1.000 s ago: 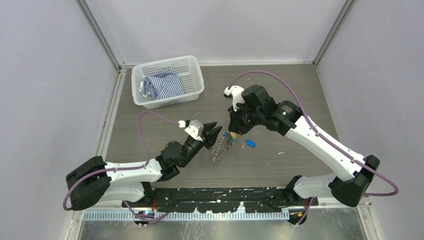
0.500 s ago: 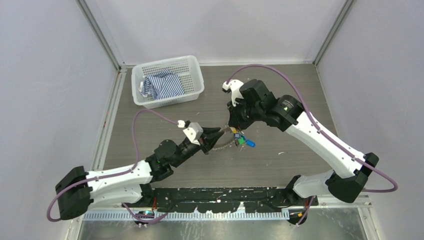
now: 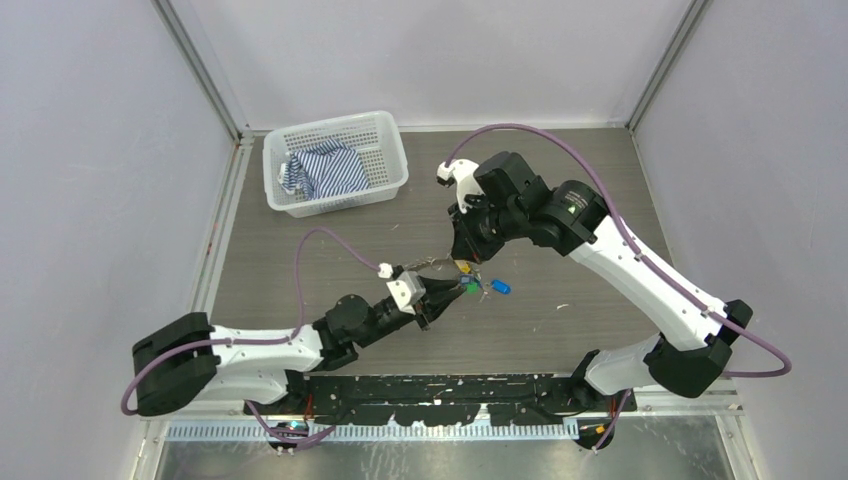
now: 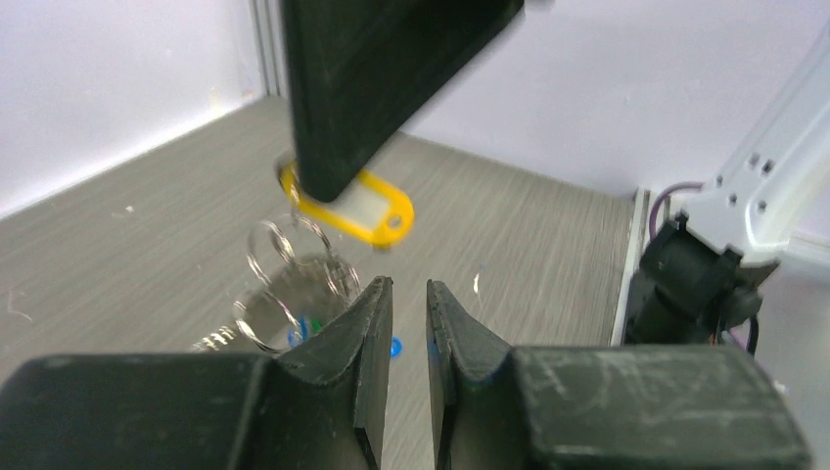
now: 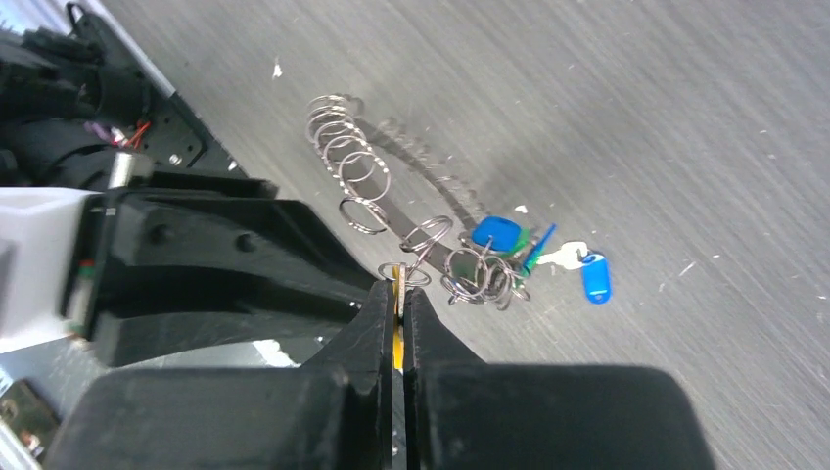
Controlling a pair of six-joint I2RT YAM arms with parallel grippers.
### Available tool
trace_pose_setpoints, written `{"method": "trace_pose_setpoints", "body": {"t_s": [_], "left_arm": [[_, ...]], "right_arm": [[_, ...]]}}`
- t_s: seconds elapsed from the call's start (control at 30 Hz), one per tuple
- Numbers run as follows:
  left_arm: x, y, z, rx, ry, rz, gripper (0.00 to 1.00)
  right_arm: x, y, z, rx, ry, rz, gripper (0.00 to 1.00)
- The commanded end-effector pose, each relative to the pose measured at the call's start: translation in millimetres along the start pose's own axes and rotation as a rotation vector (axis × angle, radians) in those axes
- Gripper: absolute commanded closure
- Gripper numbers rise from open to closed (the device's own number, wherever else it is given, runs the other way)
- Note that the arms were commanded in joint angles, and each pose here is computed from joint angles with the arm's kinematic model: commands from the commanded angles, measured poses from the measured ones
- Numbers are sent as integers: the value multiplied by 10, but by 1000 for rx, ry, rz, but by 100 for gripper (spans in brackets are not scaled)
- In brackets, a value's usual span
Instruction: Remove the keys from the keyring
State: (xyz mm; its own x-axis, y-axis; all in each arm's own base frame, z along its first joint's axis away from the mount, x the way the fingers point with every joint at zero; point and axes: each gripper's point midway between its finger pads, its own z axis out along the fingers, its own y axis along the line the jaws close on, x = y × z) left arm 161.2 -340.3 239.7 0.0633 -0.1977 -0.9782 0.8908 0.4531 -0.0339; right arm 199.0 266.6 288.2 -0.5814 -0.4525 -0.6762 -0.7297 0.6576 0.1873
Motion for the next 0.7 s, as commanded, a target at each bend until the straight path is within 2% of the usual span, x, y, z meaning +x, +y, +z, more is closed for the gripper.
{"method": "trace_pose_setpoints", "body": {"t_s": [0.0, 0.23, 0.43, 0.67], "left_arm": [[-360, 42, 0, -46, -196, 75, 78], [-134, -44, -159, -59, -197, 161, 81], [228, -147, -297, -37, -104, 172, 82], [292, -36, -369, -90, -81, 193, 83]], "right_arm": [[-31, 251, -78, -136, -27, -8, 99], [174, 332, 28, -206, -13, -1, 99], [312, 390, 169, -257, -28, 38, 99], [419, 431, 258, -292, -11, 60, 99]]}}
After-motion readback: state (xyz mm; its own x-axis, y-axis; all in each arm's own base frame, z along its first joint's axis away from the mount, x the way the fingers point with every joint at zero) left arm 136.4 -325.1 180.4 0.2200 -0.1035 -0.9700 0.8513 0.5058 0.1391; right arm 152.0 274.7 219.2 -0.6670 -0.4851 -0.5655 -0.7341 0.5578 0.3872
